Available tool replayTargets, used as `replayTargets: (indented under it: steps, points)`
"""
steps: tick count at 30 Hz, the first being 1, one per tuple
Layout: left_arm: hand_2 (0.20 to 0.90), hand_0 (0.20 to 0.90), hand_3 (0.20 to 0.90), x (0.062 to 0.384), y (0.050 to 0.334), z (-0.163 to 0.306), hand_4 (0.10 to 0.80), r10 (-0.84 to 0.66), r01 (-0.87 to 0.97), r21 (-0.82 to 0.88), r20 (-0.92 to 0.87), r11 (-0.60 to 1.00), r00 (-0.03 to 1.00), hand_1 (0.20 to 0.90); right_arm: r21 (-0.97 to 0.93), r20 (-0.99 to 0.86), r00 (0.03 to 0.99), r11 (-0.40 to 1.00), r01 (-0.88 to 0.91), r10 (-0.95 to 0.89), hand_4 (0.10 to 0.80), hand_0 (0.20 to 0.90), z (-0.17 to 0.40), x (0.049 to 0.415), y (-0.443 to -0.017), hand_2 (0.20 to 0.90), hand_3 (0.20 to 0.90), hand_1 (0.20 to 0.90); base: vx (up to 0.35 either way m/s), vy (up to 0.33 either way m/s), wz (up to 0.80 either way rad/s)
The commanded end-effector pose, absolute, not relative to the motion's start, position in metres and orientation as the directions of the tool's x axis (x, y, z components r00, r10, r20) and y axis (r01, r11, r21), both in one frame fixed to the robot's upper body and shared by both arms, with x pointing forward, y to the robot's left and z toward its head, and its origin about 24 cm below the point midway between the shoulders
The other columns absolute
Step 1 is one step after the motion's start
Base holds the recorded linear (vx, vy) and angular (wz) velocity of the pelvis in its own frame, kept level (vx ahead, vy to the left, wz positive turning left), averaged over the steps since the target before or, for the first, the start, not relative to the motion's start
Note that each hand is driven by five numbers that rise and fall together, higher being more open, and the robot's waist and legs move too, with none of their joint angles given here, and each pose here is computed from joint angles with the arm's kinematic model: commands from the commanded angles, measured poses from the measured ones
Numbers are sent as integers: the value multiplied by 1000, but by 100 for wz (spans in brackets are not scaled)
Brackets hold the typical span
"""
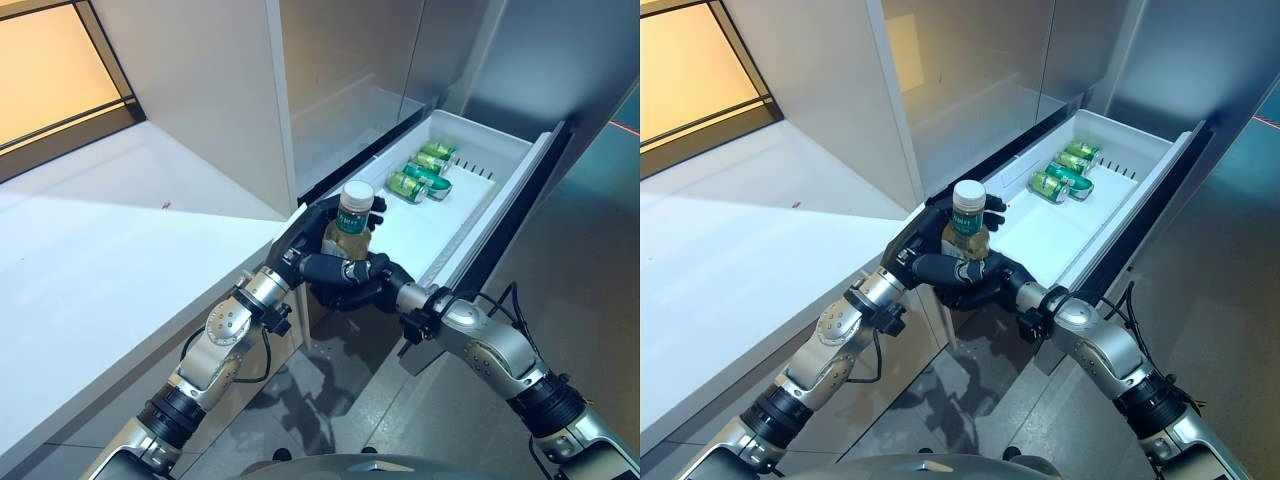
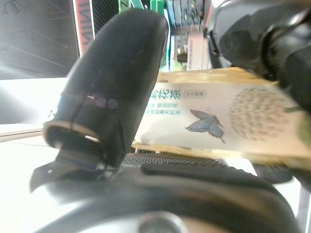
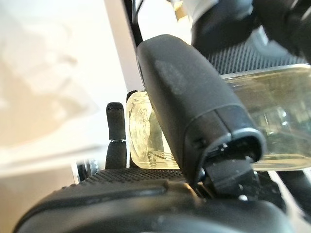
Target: Put drinks into fridge and close the fridge
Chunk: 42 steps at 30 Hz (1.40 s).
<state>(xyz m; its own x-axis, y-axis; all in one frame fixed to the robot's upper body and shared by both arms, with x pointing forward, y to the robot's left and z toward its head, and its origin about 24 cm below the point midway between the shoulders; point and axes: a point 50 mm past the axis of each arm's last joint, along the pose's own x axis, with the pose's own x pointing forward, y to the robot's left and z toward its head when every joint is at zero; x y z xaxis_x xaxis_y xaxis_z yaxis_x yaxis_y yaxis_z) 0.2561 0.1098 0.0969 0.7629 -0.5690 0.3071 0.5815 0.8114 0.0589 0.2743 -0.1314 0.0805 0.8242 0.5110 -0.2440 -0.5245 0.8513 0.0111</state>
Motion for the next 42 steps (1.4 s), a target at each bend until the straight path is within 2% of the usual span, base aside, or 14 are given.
replayTargets:
  steps: [1, 7, 13, 18, 25, 30, 34, 37, 42]
  points:
    - [900, 900, 900, 264, 120, 124, 800, -495, 497, 133, 477, 857, 726, 900, -21, 345, 877, 936, -350, 336, 100, 300, 220, 311, -155, 300, 200, 300, -1, -25, 11]
    - [900, 900, 900, 261, 137, 109, 800, -478, 469, 129, 404, 874, 780, 900, -120, 437, 888, 988, -102, 145, 100, 300, 250, 316, -195, 300, 200, 300, 3, -16, 5]
    - [900, 900, 900, 248, 143, 78, 800, -570, 571, 72, 237, 818, 787, 900, -205, 466, 885, 973, 109, -1, 100, 300, 273, 320, -239, 300, 200, 300, 5, -8, 11]
    - [900, 900, 900, 231, 144, 43, 800, -653, 655, -47, 54, 754, 755, 900, -231, 416, 906, 955, 188, -78, 100, 300, 278, 328, -269, 300, 200, 300, 31, -2, 11]
    - [900, 900, 900, 205, 146, -8, 800, -694, 674, -168, -216, 719, 687, 900, -293, 329, 933, 923, 248, -147, 100, 300, 273, 345, -298, 300, 200, 300, 33, -8, 7]
    - [900, 900, 900, 197, 162, -37, 800, -637, 643, -130, -375, 755, 673, 900, -372, 231, 941, 871, 322, -249, 100, 300, 270, 356, -320, 300, 200, 300, -24, -45, 17]
    - [900, 900, 900, 203, 183, -50, 800, -534, 578, -48, -451, 815, 715, 900, -465, 117, 937, 816, 344, -328, 100, 300, 261, 362, -332, 300, 200, 300, -106, -78, 18]
    - [900, 900, 900, 205, 201, -58, 800, -416, 489, 19, -495, 872, 762, 900, -579, -35, 921, 759, 299, -389, 100, 300, 242, 359, -351, 300, 200, 300, -28, -68, 14]
    - [900, 900, 900, 210, 220, -59, 800, -315, 403, 65, -514, 913, 798, 900, -663, -197, 859, 710, 238, -472, 100, 300, 216, 345, -376, 300, 200, 300, 3, -51, 8]
